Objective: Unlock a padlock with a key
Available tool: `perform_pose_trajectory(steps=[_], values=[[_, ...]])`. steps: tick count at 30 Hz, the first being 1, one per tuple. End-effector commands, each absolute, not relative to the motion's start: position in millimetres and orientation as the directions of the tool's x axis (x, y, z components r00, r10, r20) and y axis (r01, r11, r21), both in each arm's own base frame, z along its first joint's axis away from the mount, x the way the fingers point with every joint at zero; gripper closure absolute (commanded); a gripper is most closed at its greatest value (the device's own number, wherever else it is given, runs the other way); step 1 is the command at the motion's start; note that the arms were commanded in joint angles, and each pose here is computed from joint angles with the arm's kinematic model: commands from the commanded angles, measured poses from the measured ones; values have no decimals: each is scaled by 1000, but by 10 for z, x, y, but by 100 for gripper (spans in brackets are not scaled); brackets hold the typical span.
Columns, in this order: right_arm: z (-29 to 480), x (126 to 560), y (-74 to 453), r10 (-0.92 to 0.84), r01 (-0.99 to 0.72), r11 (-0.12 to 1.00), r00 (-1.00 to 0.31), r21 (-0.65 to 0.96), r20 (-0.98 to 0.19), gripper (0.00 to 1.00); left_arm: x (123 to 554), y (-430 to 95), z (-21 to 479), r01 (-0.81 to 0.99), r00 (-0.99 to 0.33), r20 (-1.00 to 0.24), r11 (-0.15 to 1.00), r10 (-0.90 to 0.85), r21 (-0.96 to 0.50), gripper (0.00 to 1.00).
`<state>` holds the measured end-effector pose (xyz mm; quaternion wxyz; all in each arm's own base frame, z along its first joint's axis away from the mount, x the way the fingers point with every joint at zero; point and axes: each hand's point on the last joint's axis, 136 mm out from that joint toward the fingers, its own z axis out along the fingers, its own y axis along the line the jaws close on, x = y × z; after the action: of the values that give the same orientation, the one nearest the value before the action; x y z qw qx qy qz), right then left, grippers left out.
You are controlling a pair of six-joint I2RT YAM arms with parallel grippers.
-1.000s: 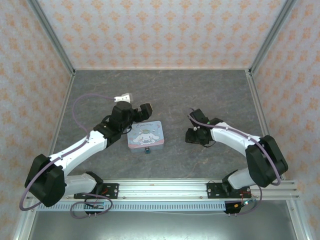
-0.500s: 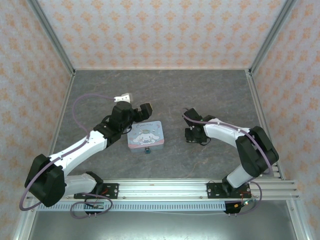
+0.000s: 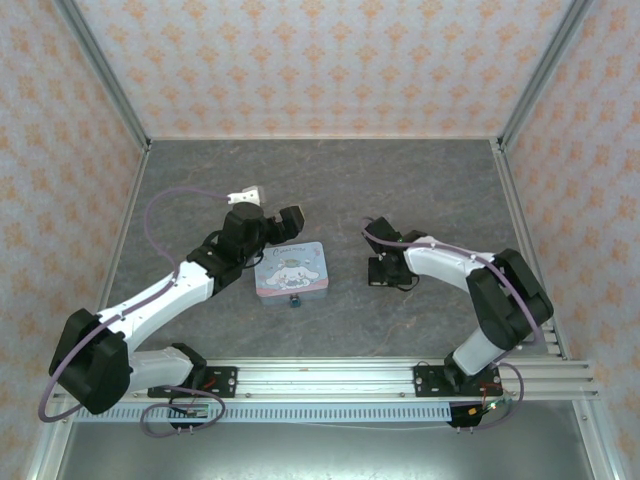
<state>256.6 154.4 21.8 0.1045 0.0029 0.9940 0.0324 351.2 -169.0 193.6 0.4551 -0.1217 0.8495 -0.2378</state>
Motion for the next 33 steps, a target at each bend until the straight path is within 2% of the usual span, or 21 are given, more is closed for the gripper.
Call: perform_pose_trajectory(steps=[1,7,11,16,20,23,26,33], values=[[345,2555,1499,-7,-22,998,-967,57,-253,100,3509,-1659,2212,18,-512,-739,854,-439,-520,0],[758,2715,1642,-42,-117,981,-904,152,-426,100,3465,-1677,2409,18,-513,-713,824,-478,-566,0],[1168,2832,1771,-77,-230,952,-817,200,-572,100,3425,-1763,2563,11,-562,-658,791,-501,-611,0],[1786,2906,1988,-83,-426,872,-614,241,-785,100,3374,-2024,2802,74,-628,-579,701,-520,-709,2],[2265,2812,2195,-102,-629,757,-383,178,-918,100,3327,-2183,3011,162,-646,-569,637,-508,-753,5],[2467,2740,2254,-133,-709,701,-235,76,-963,100,3275,-2264,3127,226,-653,-583,611,-484,-759,9],[2581,2708,2265,-169,-735,678,-157,1,-973,100,3212,-2368,3181,274,-672,-589,587,-450,-762,14],[2647,2673,2304,-200,-762,646,-118,-40,-973,100,3076,-2773,3173,367,-728,-596,542,-339,-756,30]])
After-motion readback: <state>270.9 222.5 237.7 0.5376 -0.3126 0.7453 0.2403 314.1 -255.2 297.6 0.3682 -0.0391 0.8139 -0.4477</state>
